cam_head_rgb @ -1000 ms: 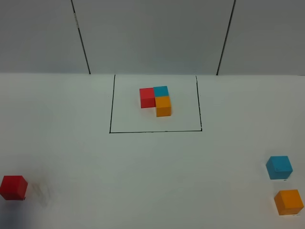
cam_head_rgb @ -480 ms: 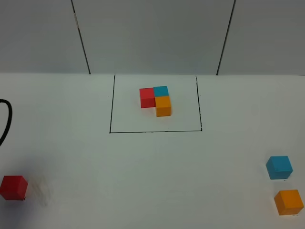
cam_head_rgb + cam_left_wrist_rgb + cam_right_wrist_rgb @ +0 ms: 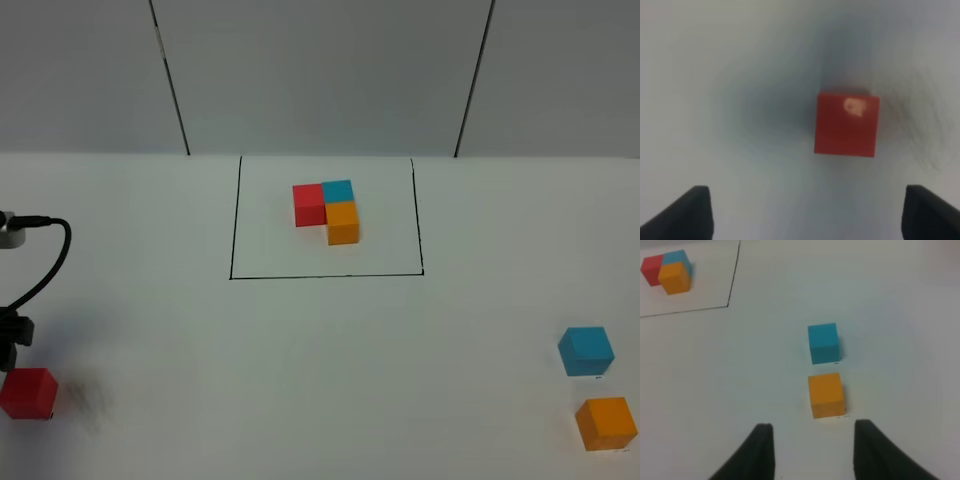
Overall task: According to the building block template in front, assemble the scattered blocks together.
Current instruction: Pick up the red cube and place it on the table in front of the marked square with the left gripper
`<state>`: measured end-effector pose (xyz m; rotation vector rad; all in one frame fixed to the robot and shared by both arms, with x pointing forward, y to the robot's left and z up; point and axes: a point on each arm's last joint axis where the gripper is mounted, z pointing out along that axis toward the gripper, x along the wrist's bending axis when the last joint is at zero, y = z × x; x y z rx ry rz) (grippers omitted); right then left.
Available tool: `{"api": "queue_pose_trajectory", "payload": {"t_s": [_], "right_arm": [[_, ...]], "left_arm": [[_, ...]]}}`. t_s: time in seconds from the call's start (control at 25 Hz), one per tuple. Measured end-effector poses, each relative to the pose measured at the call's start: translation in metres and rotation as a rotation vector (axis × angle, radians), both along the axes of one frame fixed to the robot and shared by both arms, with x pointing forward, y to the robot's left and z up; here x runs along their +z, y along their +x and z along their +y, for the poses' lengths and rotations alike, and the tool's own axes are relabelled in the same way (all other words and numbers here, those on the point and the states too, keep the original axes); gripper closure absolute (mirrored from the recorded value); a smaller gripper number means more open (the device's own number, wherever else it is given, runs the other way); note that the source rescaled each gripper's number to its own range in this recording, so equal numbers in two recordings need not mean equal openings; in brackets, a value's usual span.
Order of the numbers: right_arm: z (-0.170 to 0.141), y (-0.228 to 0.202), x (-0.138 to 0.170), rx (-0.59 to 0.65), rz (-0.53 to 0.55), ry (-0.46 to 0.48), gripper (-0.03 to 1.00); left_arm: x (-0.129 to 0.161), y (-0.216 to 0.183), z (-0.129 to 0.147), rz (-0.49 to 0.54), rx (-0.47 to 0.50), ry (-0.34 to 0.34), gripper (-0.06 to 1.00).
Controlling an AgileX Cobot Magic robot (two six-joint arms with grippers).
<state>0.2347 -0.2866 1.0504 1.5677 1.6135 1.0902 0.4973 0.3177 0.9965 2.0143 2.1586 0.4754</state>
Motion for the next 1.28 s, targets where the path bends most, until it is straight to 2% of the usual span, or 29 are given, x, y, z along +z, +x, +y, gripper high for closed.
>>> {"api": "queue_pose_trajectory", "payload": {"t_s": [0.6, 1.28], "right_arm": [[0.000, 0.000, 0.000, 0.000, 0.000, 0.000, 0.97], [0.000, 0.000, 0.000, 0.000, 0.000, 0.000, 0.97]], "left_arm": [[-0.051, 0.027, -0.003, 0.063, 0.006, -0.041, -0.06], [-0.062, 0.031, -0.004, 0.068, 0.017, -0.061, -0.06]]}}
